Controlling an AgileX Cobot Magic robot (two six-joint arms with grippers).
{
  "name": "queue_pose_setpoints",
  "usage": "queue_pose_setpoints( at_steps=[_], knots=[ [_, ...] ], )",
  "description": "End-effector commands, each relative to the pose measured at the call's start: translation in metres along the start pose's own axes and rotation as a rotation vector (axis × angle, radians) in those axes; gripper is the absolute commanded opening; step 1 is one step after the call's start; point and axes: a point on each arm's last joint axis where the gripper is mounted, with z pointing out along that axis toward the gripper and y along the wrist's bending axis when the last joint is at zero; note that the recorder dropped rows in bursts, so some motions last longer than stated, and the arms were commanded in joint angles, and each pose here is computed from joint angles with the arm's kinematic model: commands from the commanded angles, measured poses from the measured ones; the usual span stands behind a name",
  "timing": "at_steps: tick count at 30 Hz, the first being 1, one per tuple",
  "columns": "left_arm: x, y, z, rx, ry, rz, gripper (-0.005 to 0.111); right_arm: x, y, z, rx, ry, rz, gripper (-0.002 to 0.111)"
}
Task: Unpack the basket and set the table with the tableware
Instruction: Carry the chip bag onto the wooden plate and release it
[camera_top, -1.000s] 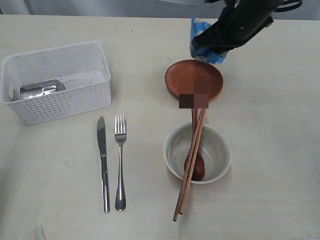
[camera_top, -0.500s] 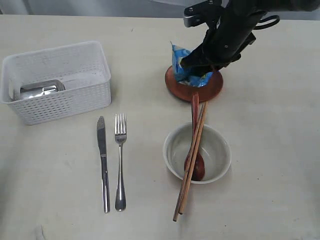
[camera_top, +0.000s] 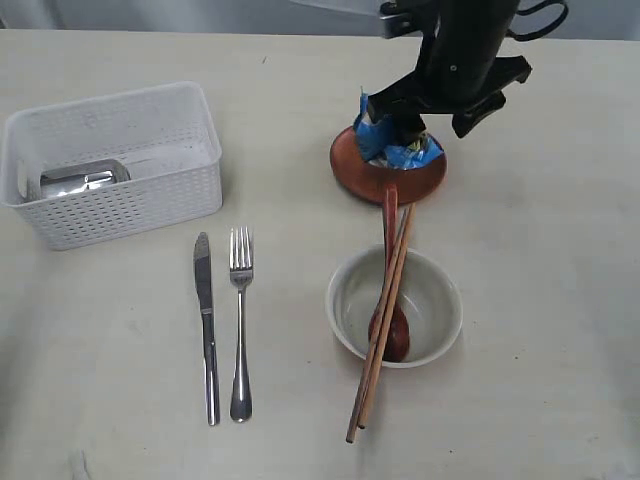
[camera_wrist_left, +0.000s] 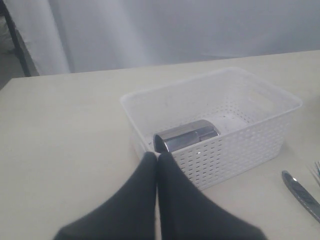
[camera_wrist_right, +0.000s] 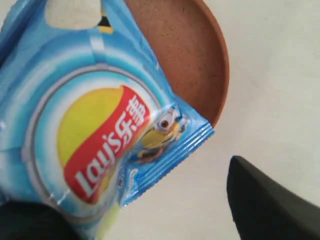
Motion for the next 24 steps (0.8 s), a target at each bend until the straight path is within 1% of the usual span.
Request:
queue_pose_setpoints(
  at_steps=[1,10,17,18,19,21,24],
  knots=[
    [-0.0002,-0.0003,0.0,0.005,-0.011,0.003,0.0,-0.0075,-0.0015,-0.0016,0.01,-0.07,0.001,0.065],
    [-0.0002,-0.0003,0.0,0.005,-0.011,0.003,0.0,-0.0105,-0.0012,-0.0019,0.007,-0.103,-0.001,0.065],
    [-0.0002,-0.0003,0.0,0.005,-0.011,0.003,0.0,-0.0089,-0.0009,-0.0018,0.003,-0.086,0.004,0.066],
    [-0.0002,-0.0003,0.0,0.005,-0.011,0.003,0.0,-0.0089,-0.0011,-0.0018,0.005,-0.086,-0.002,0.068],
    [-0.0002,-0.0003,0.0,0.005,-0.011,0.003,0.0,-0.0089,-0.0011,-0.0018,0.005,-0.086,-0.006,0.073],
    [-0.0002,-0.0003,0.0,0.005,-0.011,0.003,0.0,-0.0084,-0.0011,-0.0017,0.006,-0.08,-0.008,0.086],
    [-0.0002,-0.0003,0.0,0.005,-0.011,0.003,0.0,-0.0077,-0.0012,-0.0017,0.006,-0.072,-0.008,0.099]
  ],
)
